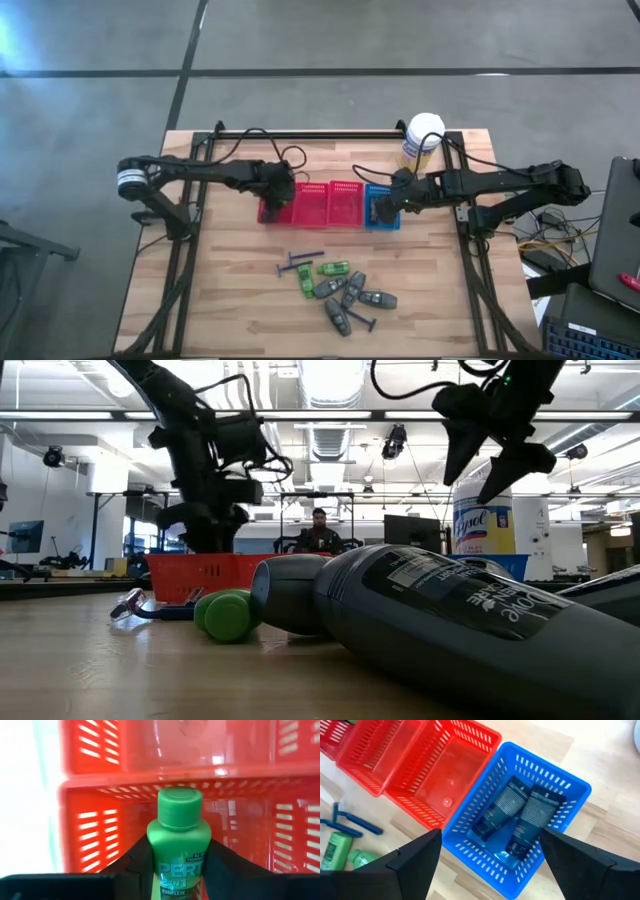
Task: Pick & Place Travel size toiletries
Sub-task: Put the green shampoo bottle into the left red bin
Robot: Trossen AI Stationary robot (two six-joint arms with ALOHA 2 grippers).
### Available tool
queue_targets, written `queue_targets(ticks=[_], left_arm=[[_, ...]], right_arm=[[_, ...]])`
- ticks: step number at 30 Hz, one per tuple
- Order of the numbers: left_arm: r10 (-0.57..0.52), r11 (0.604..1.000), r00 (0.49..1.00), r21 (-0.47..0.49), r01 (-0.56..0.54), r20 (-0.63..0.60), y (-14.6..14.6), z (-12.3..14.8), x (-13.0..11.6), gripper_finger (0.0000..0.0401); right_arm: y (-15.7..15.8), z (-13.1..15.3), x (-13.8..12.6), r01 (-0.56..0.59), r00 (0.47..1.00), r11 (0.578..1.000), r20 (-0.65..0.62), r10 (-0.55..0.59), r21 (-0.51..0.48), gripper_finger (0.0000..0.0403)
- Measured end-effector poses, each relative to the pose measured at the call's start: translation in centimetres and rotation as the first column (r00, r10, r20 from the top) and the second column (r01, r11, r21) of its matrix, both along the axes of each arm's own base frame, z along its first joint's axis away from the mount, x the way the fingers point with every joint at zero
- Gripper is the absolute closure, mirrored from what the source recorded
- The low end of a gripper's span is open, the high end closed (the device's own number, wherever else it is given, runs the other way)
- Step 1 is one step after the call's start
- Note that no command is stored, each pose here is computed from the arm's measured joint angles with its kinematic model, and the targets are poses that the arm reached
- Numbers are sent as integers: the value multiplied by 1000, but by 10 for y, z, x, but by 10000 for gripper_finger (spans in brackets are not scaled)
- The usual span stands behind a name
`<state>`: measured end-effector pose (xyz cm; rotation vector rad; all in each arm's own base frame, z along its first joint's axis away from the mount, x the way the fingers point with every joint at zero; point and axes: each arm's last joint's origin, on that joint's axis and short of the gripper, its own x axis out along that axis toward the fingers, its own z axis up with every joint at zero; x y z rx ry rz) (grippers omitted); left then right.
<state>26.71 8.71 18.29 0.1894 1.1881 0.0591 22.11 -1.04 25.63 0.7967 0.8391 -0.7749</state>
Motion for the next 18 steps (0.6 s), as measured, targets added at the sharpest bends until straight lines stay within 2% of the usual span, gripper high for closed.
queue_targets(ticks=[5,8,10,13,15,18], left_arm=[[93,995,994,-25,-92,53,3,31,10,257],[253,965,964,-97,-245,82,7,55,15,250],[424,896,903,-176,-408,67,11,65,16,252],[639,742,769,-253,-620,-9,16,65,11,262],[713,666,700,-277,-693,-38,17,58,9,266],[777,582,626,-302,-755,-66,18,43,4,264]], right_arm=[[0,2,1,-12,1000,1000,6,12,-18,68],[-1,9,3,-11,1000,999,25,12,-41,57],[-1,12,4,-20,999,999,32,21,-49,50],[-2,16,5,-16,999,997,41,19,-73,43],[-2,17,5,-17,999,997,42,21,-77,42],[-2,17,5,-13,999,996,42,17,-85,46]])
